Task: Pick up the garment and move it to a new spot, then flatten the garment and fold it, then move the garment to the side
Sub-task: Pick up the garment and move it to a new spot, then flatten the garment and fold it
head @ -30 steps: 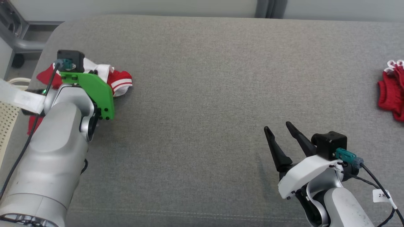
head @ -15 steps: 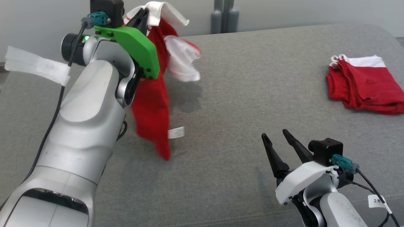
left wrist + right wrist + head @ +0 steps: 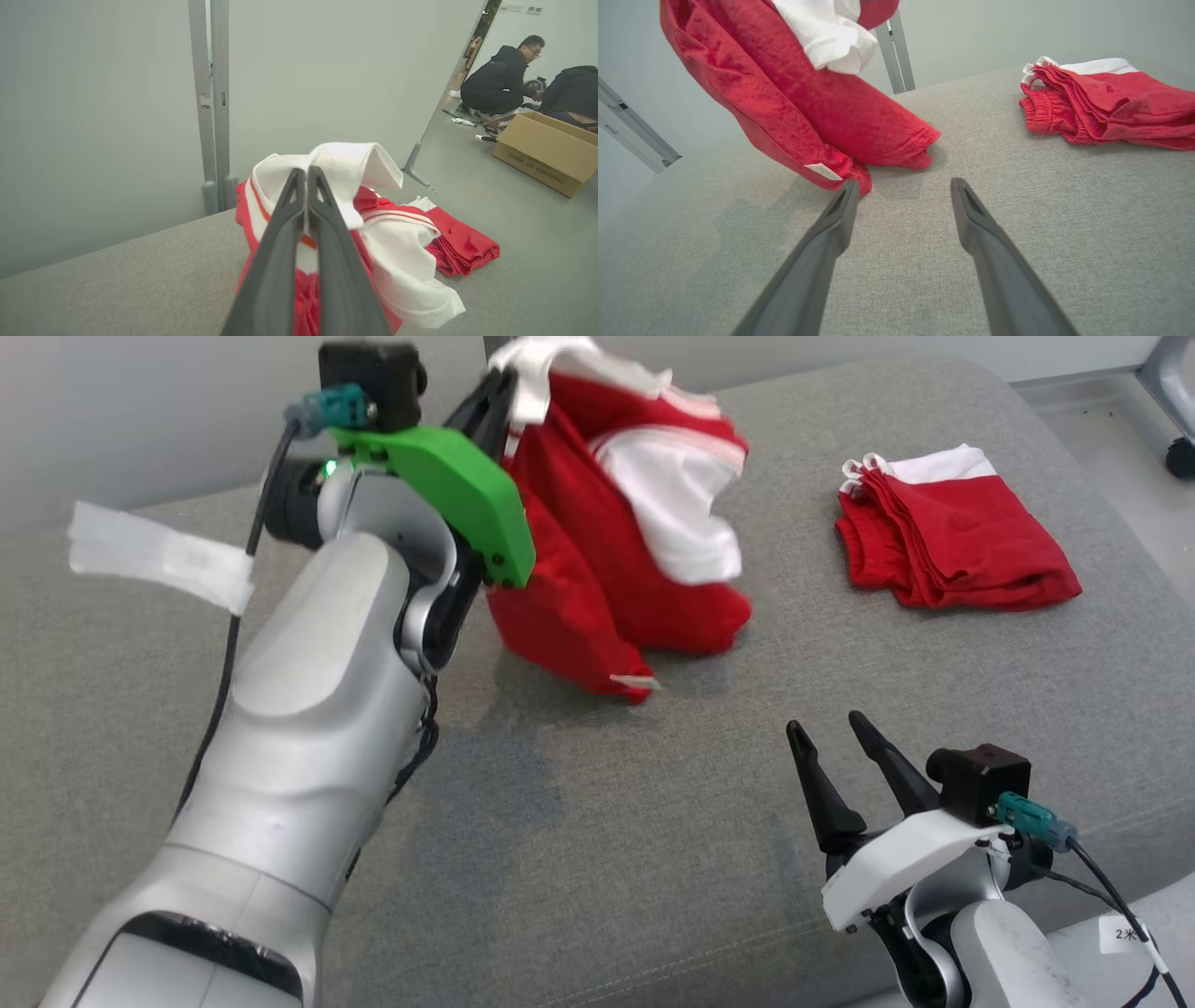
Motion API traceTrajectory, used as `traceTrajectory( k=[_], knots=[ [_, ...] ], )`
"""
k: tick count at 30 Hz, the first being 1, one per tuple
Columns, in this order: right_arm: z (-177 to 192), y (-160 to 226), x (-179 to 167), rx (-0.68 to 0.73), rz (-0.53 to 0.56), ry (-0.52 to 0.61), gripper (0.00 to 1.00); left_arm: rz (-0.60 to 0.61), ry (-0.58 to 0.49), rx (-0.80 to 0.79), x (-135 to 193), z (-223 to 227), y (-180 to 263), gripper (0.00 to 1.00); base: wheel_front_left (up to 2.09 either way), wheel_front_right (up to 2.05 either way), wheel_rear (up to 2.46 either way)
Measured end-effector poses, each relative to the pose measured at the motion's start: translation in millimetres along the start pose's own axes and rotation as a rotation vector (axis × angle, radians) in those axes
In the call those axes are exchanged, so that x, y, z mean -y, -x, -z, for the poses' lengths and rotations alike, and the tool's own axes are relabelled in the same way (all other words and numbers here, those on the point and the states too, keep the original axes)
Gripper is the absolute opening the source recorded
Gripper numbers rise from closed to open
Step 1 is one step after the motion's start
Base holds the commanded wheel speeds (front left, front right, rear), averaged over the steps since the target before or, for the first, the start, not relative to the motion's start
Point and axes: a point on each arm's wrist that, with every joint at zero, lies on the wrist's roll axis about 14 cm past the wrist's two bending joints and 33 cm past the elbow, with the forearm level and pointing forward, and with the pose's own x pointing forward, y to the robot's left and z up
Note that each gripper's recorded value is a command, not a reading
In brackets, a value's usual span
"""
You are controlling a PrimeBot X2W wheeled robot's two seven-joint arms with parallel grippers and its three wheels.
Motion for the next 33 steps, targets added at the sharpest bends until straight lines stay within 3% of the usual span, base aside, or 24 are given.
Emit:
traceTrajectory(
  k=[7, 12, 13, 14, 15, 25, 33],
  knots=[
    [9, -6, 6, -0.022, 0.017, -0.003, 1.00, -0.209, 0.132, -0.207, -65, 104, 36, 0.00, 0.00, 0.00, 0.00],
    [12, -12, 0, -0.024, -0.003, -0.006, 1.00, -0.389, 0.163, -0.273, -117, 142, 82, 0.00, 0.00, 0.00, 0.00],
    [12, -13, -1, -0.026, -0.008, -0.007, 1.00, -0.416, 0.168, -0.280, -124, 147, 90, 0.33, 0.00, 0.00, 0.00],
    [13, -15, -3, -0.028, -0.014, -0.007, 1.00, -0.443, 0.177, -0.290, -130, 152, 99, 0.95, 0.00, 0.00, 0.00],
    [13, -15, -5, -0.028, -0.019, -0.007, 1.00, -0.466, 0.176, -0.302, -134, 158, 107, 1.00, 0.00, 0.00, 0.00],
    [10, -18, -23, -0.020, -0.074, -0.009, 1.00, -0.642, 0.155, -0.342, -169, 176, 177, 1.00, 0.00, 0.00, 0.00],
    [5, -9, -32, -0.012, -0.098, -0.006, 1.00, -0.616, 0.078, -0.314, -165, 154, 181, 1.00, 0.00, 0.00, 0.00]
  ],
)
